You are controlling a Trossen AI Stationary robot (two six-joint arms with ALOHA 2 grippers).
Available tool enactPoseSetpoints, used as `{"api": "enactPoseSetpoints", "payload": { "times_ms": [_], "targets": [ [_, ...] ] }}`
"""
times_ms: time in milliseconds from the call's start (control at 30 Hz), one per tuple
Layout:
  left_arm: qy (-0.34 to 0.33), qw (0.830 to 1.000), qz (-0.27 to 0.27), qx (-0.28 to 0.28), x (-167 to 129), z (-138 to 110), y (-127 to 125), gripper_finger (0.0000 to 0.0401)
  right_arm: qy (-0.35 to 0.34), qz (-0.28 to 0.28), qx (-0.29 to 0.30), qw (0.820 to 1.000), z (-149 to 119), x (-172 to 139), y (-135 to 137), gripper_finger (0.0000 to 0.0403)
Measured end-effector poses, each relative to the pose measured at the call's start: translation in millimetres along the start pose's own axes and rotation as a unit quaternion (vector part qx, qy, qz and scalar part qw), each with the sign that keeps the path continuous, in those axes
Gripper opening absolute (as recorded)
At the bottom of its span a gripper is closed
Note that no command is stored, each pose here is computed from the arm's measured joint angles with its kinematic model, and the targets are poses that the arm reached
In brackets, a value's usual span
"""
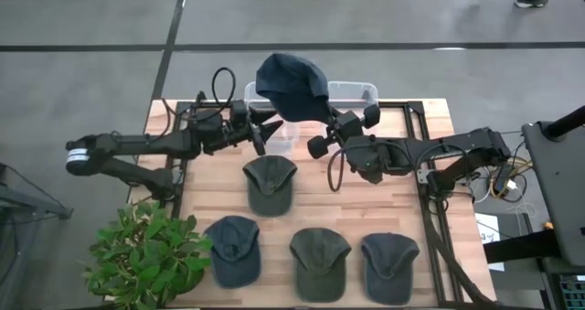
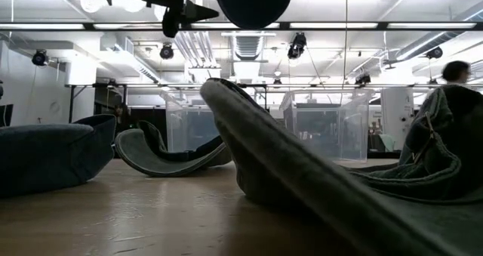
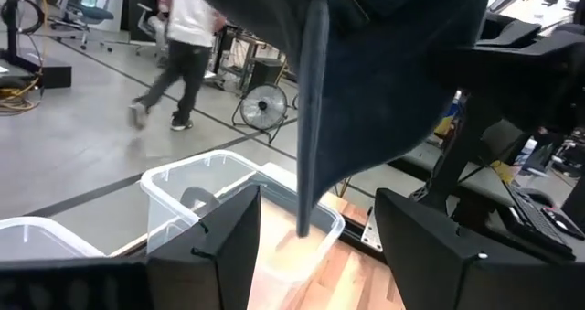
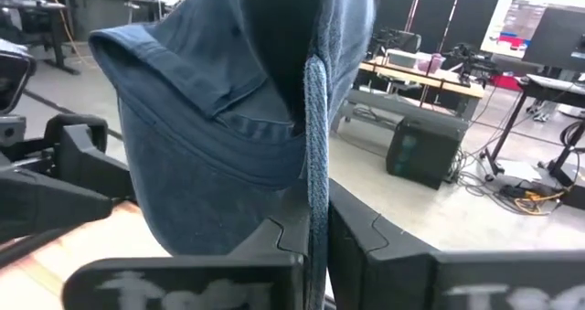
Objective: Pick & Place hat
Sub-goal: Put the top blue cap into the left transparent bin
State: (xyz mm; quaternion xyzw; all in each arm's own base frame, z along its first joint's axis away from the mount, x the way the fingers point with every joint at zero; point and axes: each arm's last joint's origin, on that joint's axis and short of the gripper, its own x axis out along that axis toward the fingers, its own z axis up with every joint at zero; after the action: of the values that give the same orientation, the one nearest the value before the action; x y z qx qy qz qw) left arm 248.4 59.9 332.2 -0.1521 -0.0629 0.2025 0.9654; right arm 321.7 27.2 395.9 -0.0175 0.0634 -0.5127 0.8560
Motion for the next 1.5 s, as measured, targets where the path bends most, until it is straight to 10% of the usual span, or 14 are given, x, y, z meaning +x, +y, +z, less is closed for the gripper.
{"api": "enactPoseSetpoints", "payload": {
  "times_ms": [867, 1167, 1500],
  "targets": [
    [-0.016, 0.999, 0.027, -0.02, 14, 9, -4, 0.0201, 0.004, 0.055, 0.014, 0.998, 2, -5, 4, 0.0013],
    [-0.009, 1.0, 0.016, -0.012, 14, 8, -5, 0.0021, 0.008, 0.078, 0.011, 0.997, 2, -4, 5, 0.0013],
    [-0.011, 1.0, 0.014, -0.016, 14, 9, -5, 0.0005, 0.005, 0.094, -0.046, 0.995, 2, -5, 6, 0.0028]
  ]
}}
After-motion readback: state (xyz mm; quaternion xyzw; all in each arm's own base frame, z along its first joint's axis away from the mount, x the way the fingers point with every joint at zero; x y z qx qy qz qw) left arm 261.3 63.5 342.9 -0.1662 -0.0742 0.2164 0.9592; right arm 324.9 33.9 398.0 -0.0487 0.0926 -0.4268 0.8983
